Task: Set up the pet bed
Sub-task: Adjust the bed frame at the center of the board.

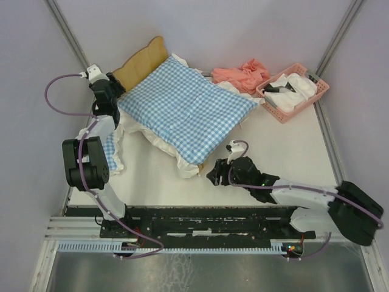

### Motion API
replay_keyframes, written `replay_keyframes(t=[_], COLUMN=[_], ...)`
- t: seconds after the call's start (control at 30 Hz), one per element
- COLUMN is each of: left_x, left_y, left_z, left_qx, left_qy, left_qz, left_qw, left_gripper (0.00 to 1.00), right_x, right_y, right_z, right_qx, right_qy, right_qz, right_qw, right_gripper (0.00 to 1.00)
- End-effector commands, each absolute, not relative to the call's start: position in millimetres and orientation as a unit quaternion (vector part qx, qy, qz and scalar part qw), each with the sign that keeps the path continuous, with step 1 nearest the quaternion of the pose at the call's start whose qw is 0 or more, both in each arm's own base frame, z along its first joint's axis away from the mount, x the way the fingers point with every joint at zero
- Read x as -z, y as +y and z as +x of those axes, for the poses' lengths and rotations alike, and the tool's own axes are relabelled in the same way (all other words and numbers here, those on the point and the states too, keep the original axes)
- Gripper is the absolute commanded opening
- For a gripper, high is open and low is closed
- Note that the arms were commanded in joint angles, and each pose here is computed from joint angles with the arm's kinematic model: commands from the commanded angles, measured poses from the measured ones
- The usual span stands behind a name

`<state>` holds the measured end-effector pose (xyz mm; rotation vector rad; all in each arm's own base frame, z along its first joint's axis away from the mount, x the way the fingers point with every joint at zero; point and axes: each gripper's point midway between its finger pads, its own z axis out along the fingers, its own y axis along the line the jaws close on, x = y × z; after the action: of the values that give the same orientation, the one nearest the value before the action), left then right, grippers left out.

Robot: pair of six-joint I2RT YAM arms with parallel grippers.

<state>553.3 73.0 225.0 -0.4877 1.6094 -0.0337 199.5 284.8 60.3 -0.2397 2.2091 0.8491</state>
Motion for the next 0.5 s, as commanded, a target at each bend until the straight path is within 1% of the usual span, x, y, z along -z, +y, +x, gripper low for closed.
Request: replay_keyframes(t=[0.0,0.07,0.17,0.2,0.23,0.27,0.37,0.47], left_x=[-284,-283,-287,-288,-288,-287,-277,-266], left_y=[27,34,34,34,33,34,39,45], left_z=[542,536,532,531,531,531,534,536], left_qx=[0.089,0.071,0.07,0.072,0.072,0.07,0.056,0.047], left_qy=[0.686,0.689,0.691,0.69,0.691,0.693,0.705,0.714], left_qz=[-0.224,-0.235,-0.23,-0.23,-0.23,-0.229,-0.236,-0.245], left_qw=[0.687,0.682,0.682,0.682,0.682,0.68,0.666,0.655], left_gripper=[0.63,0.63,0.63,0.63,0.63,0.63,0.63,0.63], right_x=[-122,-152,-179,-183,-188,-191,-200,-185], right_y=[215,192,163,153,144,138,118,94], right_z=[240,262,299,312,325,337,371,396], right_qx=[-0.183,-0.161,-0.155,-0.152,-0.151,-0.149,-0.138,-0.147], right_qy=[0.859,0.852,0.84,0.837,0.836,0.836,0.828,0.812], right_qz=[-0.056,-0.026,0.036,0.059,0.078,0.095,0.162,0.248], right_qw=[0.474,0.497,0.519,0.522,0.522,0.52,0.518,0.507], right_gripper=[0.76,0.82,0.87,0.91,0.96,0.99,1.0,0.99])
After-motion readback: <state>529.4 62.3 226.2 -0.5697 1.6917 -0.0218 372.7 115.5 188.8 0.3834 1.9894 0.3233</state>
